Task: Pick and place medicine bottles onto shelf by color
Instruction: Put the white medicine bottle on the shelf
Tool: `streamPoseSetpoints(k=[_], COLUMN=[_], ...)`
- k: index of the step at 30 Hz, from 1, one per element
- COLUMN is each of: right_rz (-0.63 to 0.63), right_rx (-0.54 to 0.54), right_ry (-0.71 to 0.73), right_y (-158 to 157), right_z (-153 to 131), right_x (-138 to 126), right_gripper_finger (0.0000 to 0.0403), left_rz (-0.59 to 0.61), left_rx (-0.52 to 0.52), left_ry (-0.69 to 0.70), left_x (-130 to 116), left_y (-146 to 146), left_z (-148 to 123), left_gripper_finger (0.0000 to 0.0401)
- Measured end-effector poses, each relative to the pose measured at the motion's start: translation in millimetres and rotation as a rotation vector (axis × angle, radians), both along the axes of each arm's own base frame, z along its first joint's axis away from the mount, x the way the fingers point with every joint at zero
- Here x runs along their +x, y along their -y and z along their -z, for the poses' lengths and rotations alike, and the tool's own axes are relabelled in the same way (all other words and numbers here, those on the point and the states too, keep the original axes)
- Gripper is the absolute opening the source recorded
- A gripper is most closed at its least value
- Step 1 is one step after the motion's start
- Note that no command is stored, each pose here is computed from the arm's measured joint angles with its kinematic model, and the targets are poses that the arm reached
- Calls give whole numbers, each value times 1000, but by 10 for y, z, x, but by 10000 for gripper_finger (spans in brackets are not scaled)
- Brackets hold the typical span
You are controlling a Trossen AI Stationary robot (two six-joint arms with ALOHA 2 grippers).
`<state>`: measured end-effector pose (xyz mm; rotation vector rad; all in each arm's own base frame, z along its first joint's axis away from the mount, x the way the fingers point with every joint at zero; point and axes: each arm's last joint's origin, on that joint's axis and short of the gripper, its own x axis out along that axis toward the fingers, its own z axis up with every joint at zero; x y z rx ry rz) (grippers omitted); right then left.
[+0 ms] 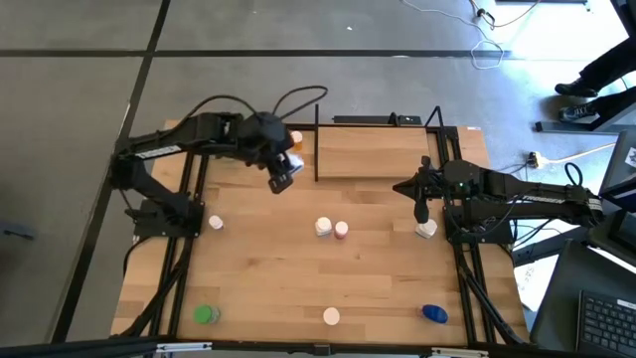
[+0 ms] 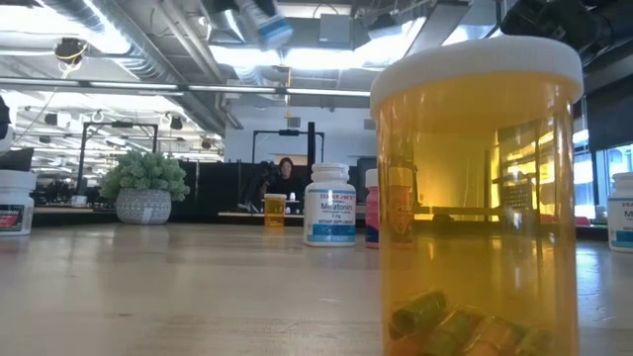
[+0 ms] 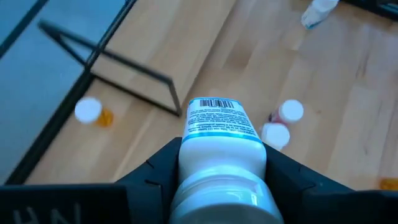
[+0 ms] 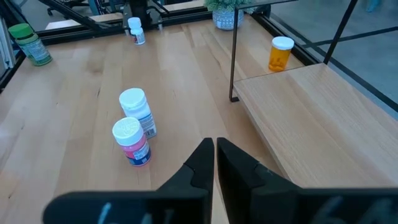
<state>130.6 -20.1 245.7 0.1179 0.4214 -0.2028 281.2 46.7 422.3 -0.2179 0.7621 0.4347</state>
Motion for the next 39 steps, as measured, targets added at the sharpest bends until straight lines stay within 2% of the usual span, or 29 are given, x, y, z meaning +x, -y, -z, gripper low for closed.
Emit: streamPoseSetpoints(k=[7,15,22,27,31,39], right_rz=[1,2,50,54,127,240], right_rx=[2,5,103,86,56,21], right_ry=[-1,8,171,289,371,406], right_y=[0,1,8,15,39,72], right_z=[1,-5,-134,-245,-323,-355], right_x=[0,4,50,74,79,69], right_gripper_finger=[23,23,23,23,23,34], left_rz=[24,56,64,136,165,172], left_rx=[81,191,294,270,272,247], left_ry=[44,75,87,128,126,121], left_x=[266,443,477,500,553,756], left_y=[-183,-444,-721,-903,-1026,-1155], left_z=[-219,-318,-328,-303,-233,-41], left_gripper_finger=[150,150,150,150,150,150])
